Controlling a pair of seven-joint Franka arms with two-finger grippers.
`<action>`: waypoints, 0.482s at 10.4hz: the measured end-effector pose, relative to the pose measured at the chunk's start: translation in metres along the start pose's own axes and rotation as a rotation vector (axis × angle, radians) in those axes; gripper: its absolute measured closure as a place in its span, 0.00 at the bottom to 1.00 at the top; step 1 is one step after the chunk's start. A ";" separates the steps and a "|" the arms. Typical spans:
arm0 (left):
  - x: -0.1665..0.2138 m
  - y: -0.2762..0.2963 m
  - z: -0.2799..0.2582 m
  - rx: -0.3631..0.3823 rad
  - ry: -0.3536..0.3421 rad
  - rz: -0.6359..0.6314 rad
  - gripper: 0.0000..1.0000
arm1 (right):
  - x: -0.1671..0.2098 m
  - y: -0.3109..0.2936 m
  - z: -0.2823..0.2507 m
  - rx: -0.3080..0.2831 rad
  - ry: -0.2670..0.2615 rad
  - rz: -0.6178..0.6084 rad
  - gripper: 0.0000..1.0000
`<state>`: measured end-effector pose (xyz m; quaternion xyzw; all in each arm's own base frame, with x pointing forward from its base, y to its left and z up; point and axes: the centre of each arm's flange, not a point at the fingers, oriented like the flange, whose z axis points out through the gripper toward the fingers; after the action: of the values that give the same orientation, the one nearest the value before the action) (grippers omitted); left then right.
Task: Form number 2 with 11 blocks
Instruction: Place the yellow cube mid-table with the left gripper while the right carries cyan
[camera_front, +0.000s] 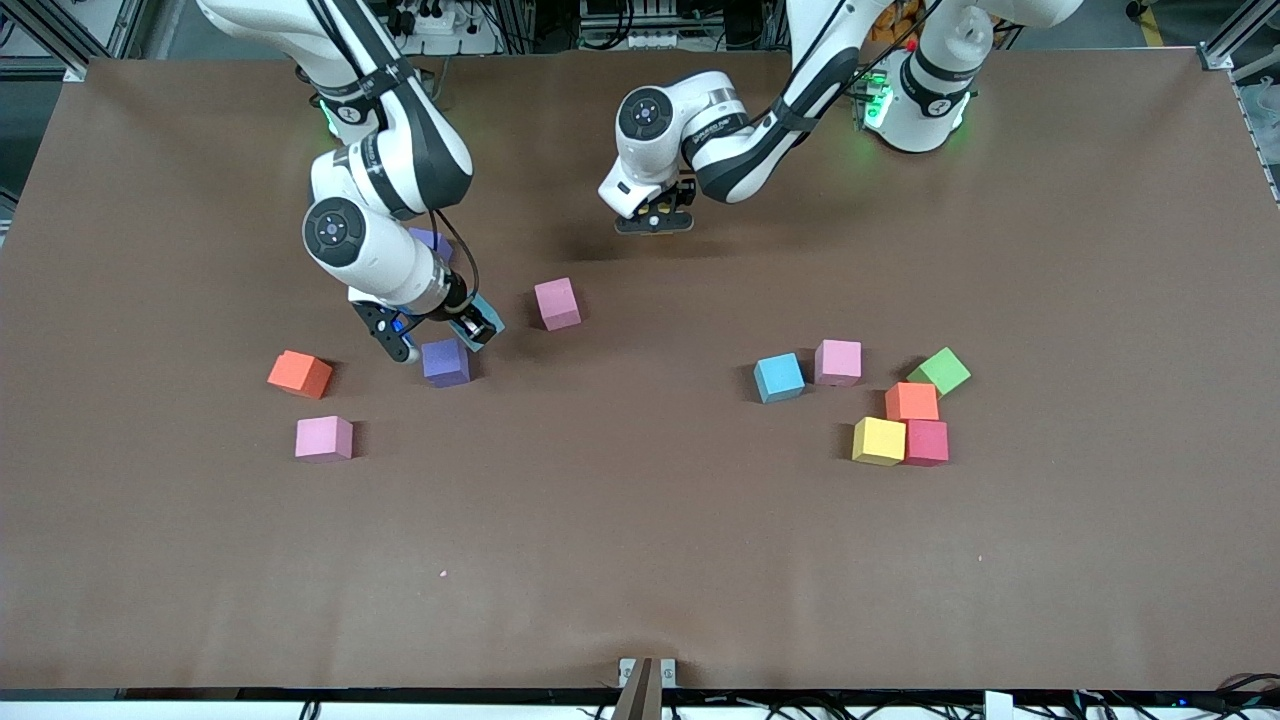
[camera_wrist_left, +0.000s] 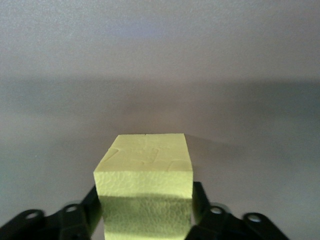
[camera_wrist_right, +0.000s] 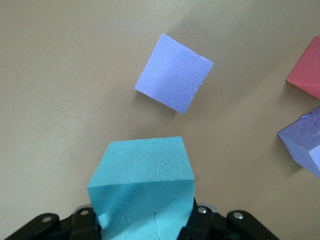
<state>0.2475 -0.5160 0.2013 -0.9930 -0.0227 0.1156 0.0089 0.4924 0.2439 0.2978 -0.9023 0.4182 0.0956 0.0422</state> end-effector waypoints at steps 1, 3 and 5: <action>0.004 0.001 -0.008 -0.013 0.010 -0.013 0.10 | 0.000 0.000 0.000 0.000 0.000 0.005 0.43; 0.019 -0.003 -0.042 -0.035 0.051 -0.045 0.00 | -0.003 -0.001 0.001 -0.001 -0.001 0.028 0.43; 0.047 -0.025 -0.092 -0.039 0.106 -0.107 0.00 | -0.010 -0.003 0.002 -0.004 -0.001 0.065 0.43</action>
<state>0.3131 -0.4900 0.2806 -0.9951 -0.0775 0.0618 -0.0029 0.4878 0.2533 0.2981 -0.8883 0.4469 0.0984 0.0375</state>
